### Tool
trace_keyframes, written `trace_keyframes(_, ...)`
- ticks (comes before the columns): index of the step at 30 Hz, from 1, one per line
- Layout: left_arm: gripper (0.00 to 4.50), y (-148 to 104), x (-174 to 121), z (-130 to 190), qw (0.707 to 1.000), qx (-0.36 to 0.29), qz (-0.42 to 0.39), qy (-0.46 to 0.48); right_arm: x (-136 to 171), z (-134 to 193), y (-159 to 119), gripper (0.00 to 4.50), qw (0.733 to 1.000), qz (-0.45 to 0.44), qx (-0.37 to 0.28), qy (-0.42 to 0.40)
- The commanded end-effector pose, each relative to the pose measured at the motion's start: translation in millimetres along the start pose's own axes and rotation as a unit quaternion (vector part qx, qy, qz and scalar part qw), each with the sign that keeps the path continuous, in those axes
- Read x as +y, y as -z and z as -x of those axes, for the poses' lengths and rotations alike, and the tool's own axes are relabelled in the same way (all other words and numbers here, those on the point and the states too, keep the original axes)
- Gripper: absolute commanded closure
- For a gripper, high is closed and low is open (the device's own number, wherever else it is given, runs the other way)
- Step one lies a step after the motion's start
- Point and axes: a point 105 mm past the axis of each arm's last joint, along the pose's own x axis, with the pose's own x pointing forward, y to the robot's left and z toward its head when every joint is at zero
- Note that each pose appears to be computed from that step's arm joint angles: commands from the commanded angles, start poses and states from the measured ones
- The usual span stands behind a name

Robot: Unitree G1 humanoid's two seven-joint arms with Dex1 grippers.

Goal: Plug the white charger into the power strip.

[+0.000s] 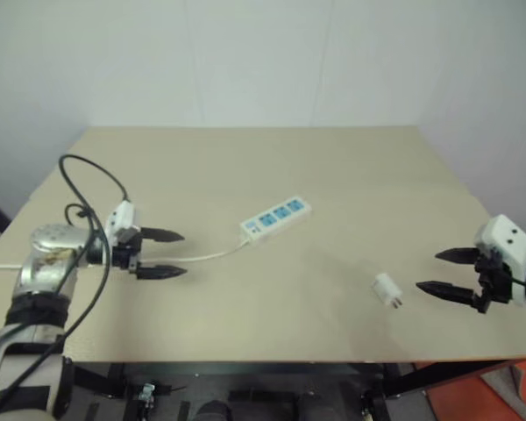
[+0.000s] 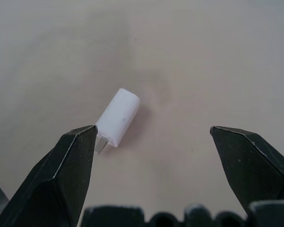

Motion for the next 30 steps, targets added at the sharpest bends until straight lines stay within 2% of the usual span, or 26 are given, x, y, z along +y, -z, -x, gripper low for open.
trace_keyframes(1,0.03,-12,-1,9,1.0,-0.012,-0.017,-0.021,-2,7,-5,0.0,1.0,0.012,0.002,0.007)
trace_keyframes(9,0.03,-11,-5,7,0.999,-0.016,-0.014,-0.029,-4,6,-4,0.0,1.0,0.011,0.004,0.009)
trace_keyframes(15,0.03,-11,2,1,0.998,-0.033,-0.027,-0.055,-1,3,-4,0.0,1.0,0.014,0.003,0.012)
trace_keyframes(19,0.03,-8,22,-20,0.988,-0.089,-0.038,-0.118,1,-2,-26,0.0,0.998,0.046,-0.027,0.033)
trace_keyframes(24,0.03,-8,44,-60,0.978,-0.127,-0.047,-0.16,17,-27,-68,0.0,0.992,0.086,-0.084,0.037)
trace_keyframes(30,0.03,-4,59,-96,0.965,-0.146,-0.019,-0.217,31,-62,-83,0.0,0.99,0.068,-0.113,0.049)
